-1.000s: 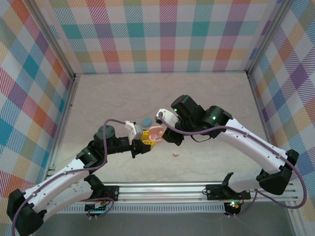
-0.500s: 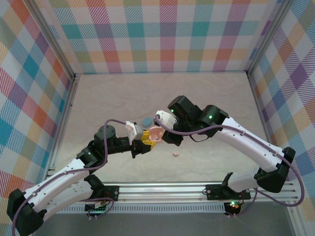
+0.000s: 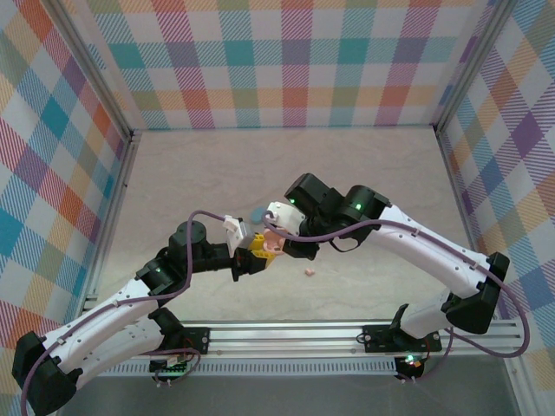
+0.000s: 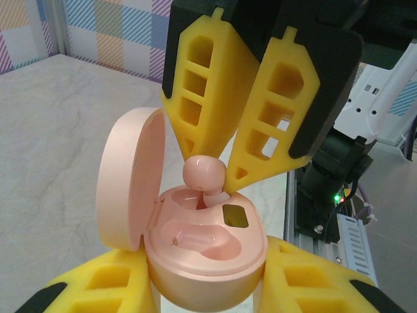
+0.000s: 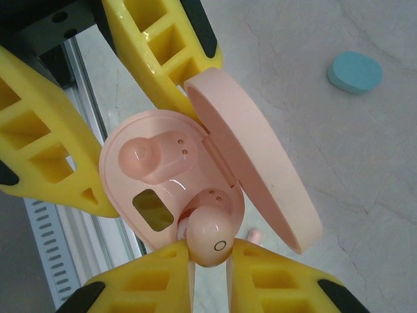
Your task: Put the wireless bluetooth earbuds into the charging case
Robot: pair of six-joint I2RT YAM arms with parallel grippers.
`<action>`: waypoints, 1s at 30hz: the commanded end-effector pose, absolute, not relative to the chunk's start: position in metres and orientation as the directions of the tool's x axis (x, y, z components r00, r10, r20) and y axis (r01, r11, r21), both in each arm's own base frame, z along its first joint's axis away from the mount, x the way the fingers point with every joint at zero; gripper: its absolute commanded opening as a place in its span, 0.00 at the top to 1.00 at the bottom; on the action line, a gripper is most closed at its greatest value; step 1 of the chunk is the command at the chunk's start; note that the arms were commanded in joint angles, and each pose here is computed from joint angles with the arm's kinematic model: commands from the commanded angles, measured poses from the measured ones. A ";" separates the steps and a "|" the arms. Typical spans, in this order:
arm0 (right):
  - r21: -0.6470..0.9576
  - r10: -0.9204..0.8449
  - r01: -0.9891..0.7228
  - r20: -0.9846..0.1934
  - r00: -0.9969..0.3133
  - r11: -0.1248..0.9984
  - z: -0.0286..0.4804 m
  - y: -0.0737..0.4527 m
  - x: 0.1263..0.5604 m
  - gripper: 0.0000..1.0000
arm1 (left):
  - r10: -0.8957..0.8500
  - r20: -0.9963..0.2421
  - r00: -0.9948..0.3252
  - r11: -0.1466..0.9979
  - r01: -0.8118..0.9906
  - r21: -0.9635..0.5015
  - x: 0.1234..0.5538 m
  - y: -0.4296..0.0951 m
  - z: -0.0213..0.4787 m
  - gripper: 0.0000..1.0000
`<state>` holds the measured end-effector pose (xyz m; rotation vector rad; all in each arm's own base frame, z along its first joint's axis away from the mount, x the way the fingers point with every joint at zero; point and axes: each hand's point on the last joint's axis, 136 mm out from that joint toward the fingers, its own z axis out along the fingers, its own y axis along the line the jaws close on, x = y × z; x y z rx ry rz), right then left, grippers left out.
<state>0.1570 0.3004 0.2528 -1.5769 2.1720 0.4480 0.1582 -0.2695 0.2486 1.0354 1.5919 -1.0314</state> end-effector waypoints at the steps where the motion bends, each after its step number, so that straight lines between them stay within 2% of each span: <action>1: 0.002 -0.825 -0.959 -0.509 -0.244 0.283 0.259 0.307 0.155 0.80 | 0.088 -0.990 -0.114 0.255 0.963 -0.088 0.155 -0.274 0.279 0.77; 5: -0.007 -0.823 -0.958 -0.513 -0.243 0.287 0.262 0.309 0.158 0.80 | 0.085 -0.990 -0.110 0.254 0.963 -0.085 0.154 -0.274 0.281 0.77; 10: 0.010 -0.824 -0.961 -0.513 -0.241 0.275 0.263 0.311 0.154 0.73 | 0.086 -0.991 -0.106 0.256 0.963 -0.081 0.153 -0.273 0.281 0.77; 16: 0.012 -0.831 -0.965 -0.506 -0.232 0.262 0.262 0.309 0.151 0.75 | 0.084 -0.991 -0.099 0.260 0.963 -0.074 0.154 -0.273 0.283 0.77; 19: 0.009 -0.830 -0.964 -0.507 -0.234 0.266 0.264 0.307 0.151 0.70 | 0.085 -0.992 -0.096 0.260 0.963 -0.071 0.154 -0.274 0.283 0.77; 30: 0.034 -0.716 -0.945 -0.644 -0.269 0.325 0.313 0.307 0.150 0.69 | 0.064 -0.995 -0.077 0.305 0.951 -0.054 0.161 -0.270 0.280 0.78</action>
